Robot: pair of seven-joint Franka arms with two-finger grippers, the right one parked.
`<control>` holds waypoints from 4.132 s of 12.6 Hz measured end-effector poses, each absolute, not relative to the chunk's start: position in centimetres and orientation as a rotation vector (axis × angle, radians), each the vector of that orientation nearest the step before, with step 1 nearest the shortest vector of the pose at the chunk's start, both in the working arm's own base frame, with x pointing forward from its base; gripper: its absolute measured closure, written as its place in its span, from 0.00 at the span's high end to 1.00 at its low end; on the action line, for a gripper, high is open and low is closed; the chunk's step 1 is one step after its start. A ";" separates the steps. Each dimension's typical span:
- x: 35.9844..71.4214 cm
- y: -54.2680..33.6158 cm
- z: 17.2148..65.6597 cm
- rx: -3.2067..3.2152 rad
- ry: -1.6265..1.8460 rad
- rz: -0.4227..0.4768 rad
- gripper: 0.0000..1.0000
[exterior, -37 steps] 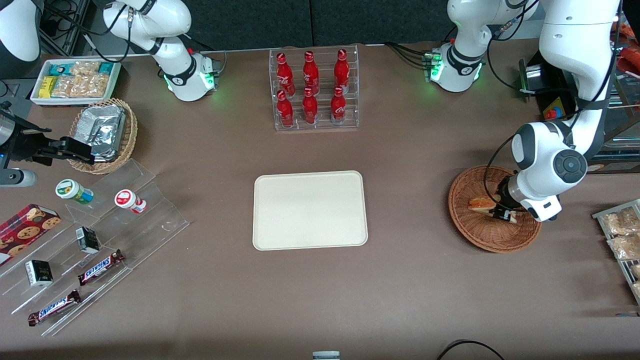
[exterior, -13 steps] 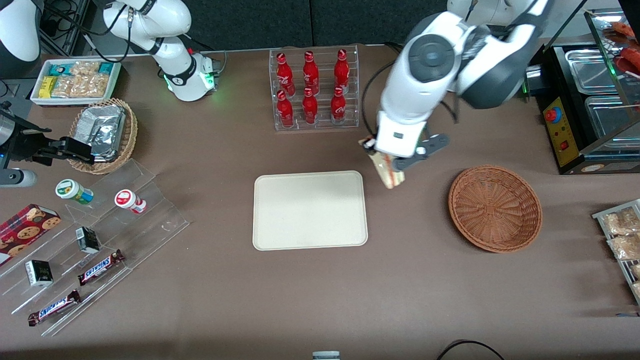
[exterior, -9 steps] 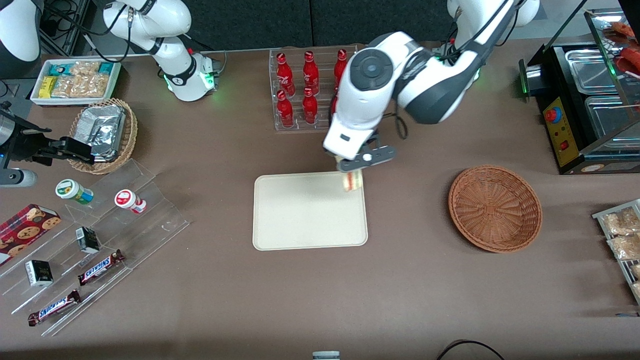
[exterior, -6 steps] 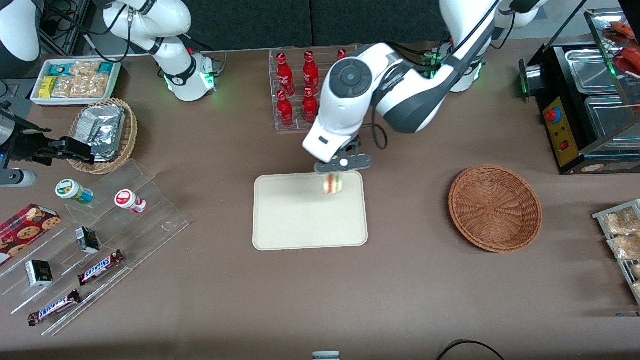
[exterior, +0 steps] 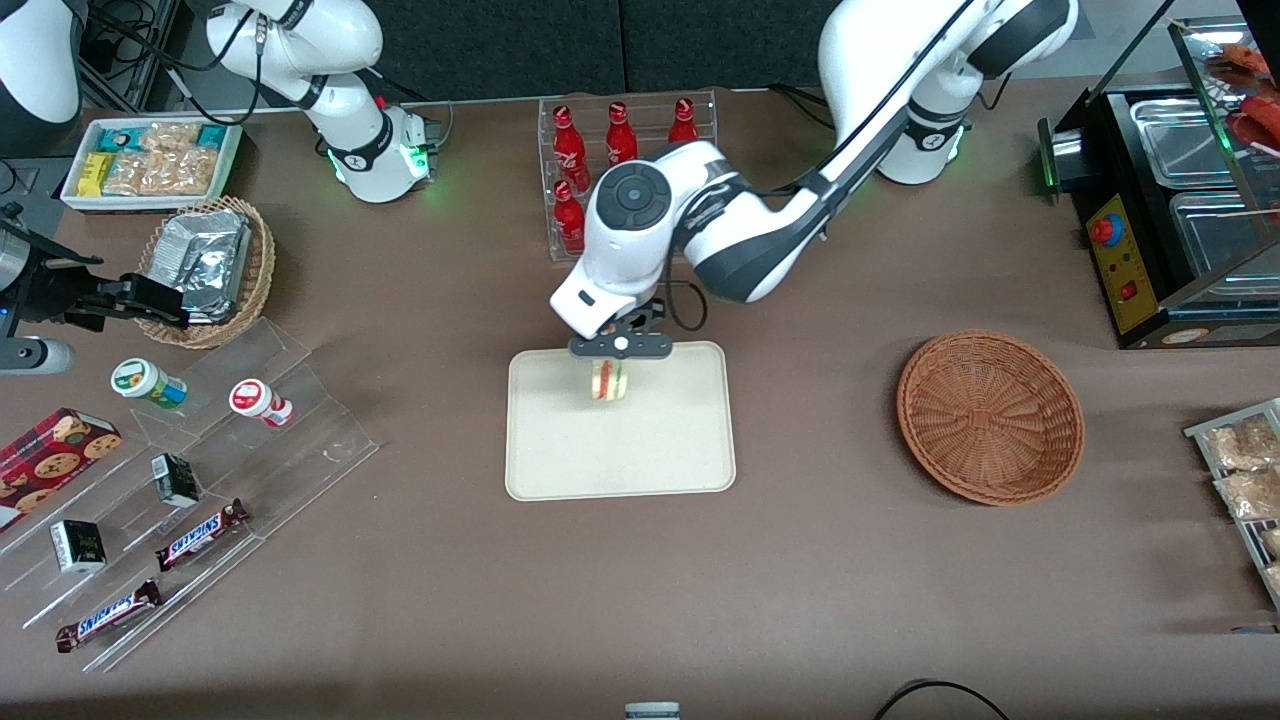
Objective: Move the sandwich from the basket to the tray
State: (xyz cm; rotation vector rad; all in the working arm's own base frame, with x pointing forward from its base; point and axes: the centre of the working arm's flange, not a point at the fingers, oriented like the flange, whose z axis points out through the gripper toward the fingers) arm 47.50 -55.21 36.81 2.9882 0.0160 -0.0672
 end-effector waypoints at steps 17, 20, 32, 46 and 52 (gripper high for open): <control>52.3 -53.0 23.6 3.073 0.147 -0.017 0.59; 53.4 -51.3 29.0 3.144 0.187 -0.007 0.93; 58.0 -19.2 37.1 3.233 0.005 -0.075 1.00; 54.4 -2.2 53.0 3.191 -0.021 -0.050 1.00; 54.4 -0.5 57.2 3.188 0.032 -0.001 1.00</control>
